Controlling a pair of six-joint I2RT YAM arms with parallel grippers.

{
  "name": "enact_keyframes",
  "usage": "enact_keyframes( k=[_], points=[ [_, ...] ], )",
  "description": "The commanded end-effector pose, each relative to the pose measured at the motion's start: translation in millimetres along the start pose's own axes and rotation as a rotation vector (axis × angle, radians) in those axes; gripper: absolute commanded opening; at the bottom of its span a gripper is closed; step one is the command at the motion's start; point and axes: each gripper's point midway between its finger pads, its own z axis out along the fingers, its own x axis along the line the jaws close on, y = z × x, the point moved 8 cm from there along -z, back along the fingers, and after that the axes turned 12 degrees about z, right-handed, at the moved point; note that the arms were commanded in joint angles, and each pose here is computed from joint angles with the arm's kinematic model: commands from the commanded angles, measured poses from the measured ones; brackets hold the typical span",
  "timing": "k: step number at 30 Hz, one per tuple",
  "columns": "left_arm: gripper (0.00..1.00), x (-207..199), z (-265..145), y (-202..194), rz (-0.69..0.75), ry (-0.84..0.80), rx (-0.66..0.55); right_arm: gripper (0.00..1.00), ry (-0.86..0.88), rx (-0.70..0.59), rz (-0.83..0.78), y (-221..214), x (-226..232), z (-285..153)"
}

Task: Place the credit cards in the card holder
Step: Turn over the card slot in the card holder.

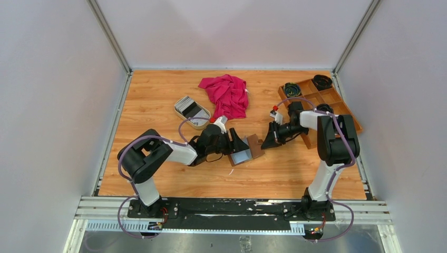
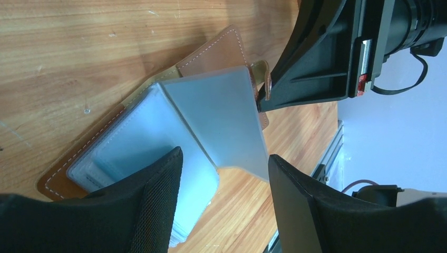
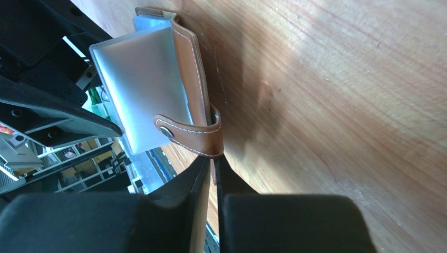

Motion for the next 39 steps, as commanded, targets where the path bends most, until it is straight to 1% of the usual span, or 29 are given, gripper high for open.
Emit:
enact_keyframes(
  k=[1, 4, 8, 10, 15, 17, 19, 22, 23, 24, 26, 27, 28, 32, 35, 39],
  points=[
    [0.63, -2.8, 7.3, 1.6, 0.016, -0.01, 0.005, 0.16, 0.023, 0.004, -0.07, 4.7, 13.9, -11.8],
    [0.63, -2.0, 9.4, 2.5, 0.022, -0.005, 0.001, 0.27, -0.004, -0.035, -0.151, 10.4, 23.6, -26.7],
    [0.63, 0.6, 15.7, 2.8, 0.023, 0.002, 0.006, 0.47, -0.063, -0.107, -0.238, 12.1, 30.3, -48.5],
    [0.62, 2.0, 19.9, 3.3, 0.02, 0.006, 0.008, 0.53, -0.099, -0.137, -0.286, 11.9, 33.4, -56.3],
    [0.61, -1.2, 27.2, 9.8, 0.026, -0.007, -0.001, 0.54, -0.164, -0.205, -0.429, 11.5, 47.2, -74.0],
    [0.61, -4.5, 28.8, 13.7, 0.032, -0.019, -0.007, 0.54, -0.152, -0.222, -0.507, 9.3, 53.8, -78.9],
    [0.61, -7.5, 30.6, 17.4, 0.033, -0.031, -0.012, 0.54, -0.092, -0.218, -0.597, 2.5, 62.6, -80.5],
    [0.61, -11.6, 32.4, 21.3, 0.033, -0.046, -0.016, 0.5, 0.031, -0.205, -0.738, -10.6, 78.6, -77.0],
    [0.61, -12.2, 33.3, 22.1, 0.033, -0.047, -0.017, 0.42, 0.061, -0.199, -0.747, -13.6, 81.5, -73.0],
    [0.61, -12.9, 34.1, 22.8, 0.03, -0.05, -0.018, 0.32, 0.076, -0.198, -0.734, -13.5, 81.9, -68.7],
    [0.61, -13.6, 36.4, 23.7, 0.027, -0.053, -0.016, 0.14, 0.084, -0.166, -0.666, -11.5, 76.3, -57.7],
    [0.61, -14.5, 37.5, 24.6, 0.027, -0.057, -0.017, 0.06, 0.085, -0.142, -0.619, -8.4, 71.3, -52.5],
    [0.6, -15.1, 38.7, 25.2, 0.024, -0.06, -0.016, 0.01, 0.086, -0.117, -0.572, -5.2, 66.3, -48.1],
    [0.6, -17.1, 43.9, 28.9, 0.022, -0.064, -0.023, 0.0, 0.001, -0.035, -0.417, 7.0, 38.7, -32.9],
    [0.59, -17.5, 48.3, 30.6, 0.022, -0.066, -0.025, 0.0, -0.076, -0.005, -0.35, 12.6, 21.1, -25.5],
    [0.56, -16.7, 55.8, 32.2, 0.015, -0.064, -0.025, 0.0, -0.155, 0.021, -0.304, 13.1, 4.2, -20.0]
  ],
)
